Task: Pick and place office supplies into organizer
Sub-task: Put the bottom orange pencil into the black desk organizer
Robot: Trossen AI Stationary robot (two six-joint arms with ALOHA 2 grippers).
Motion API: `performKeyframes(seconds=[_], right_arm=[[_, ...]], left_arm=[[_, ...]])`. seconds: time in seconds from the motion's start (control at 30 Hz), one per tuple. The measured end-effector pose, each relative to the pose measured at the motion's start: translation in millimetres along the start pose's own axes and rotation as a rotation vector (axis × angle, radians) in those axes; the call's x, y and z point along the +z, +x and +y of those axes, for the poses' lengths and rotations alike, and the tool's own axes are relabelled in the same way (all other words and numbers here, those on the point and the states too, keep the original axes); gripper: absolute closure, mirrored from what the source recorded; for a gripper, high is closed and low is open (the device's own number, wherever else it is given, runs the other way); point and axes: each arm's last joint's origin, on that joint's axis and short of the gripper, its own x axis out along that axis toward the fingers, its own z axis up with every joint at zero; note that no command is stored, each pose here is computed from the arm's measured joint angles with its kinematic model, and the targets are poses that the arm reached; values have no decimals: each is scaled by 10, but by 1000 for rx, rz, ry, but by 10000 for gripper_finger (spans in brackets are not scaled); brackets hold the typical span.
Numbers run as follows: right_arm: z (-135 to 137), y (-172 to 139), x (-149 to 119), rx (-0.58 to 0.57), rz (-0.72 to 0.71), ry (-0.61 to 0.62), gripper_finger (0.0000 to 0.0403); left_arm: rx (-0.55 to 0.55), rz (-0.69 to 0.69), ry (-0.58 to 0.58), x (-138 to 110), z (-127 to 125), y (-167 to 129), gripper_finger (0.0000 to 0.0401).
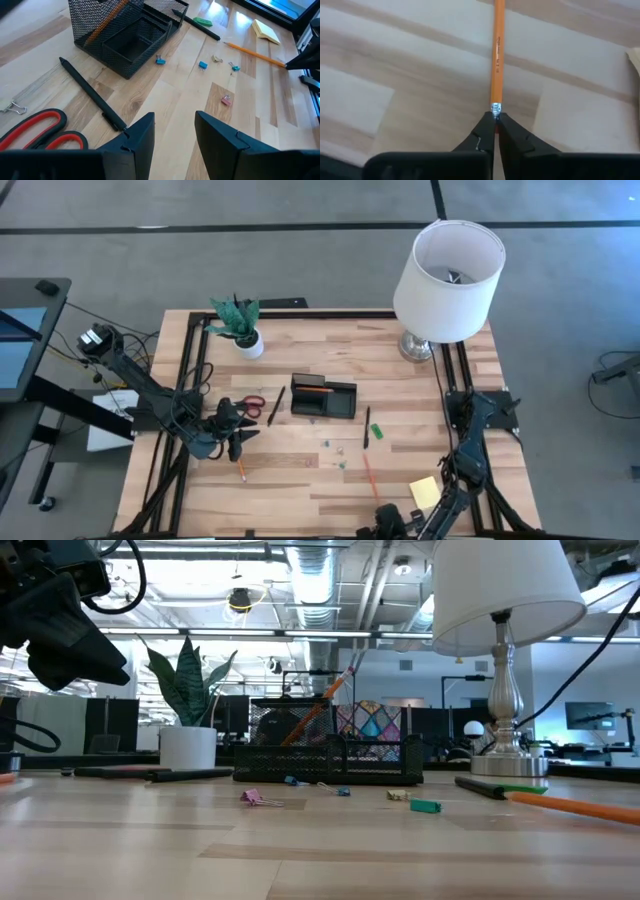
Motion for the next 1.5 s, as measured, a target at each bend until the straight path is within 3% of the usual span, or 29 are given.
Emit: performKeyframes(seconds=[0.4, 0.8, 1.03, 1.2, 1.5], right_arm=[[53, -253, 57, 162, -64, -43, 401], [-42, -783, 400, 369, -190, -128, 401], [-65, -953, 608, 415, -257, -189, 401], [13, -894, 614, 410, -250, -222, 402], [353, -692, 385, 515, -79, -325, 393]], left_arm=[[1, -1, -2, 0, 0, 0, 264], [-1, -3, -11, 2, -2, 0, 264], [-1, -3, -11, 2, -2, 0, 264], [-1, -2, -7, 1, -1, 0, 264], [1, -1, -3, 0, 1, 0, 264]])
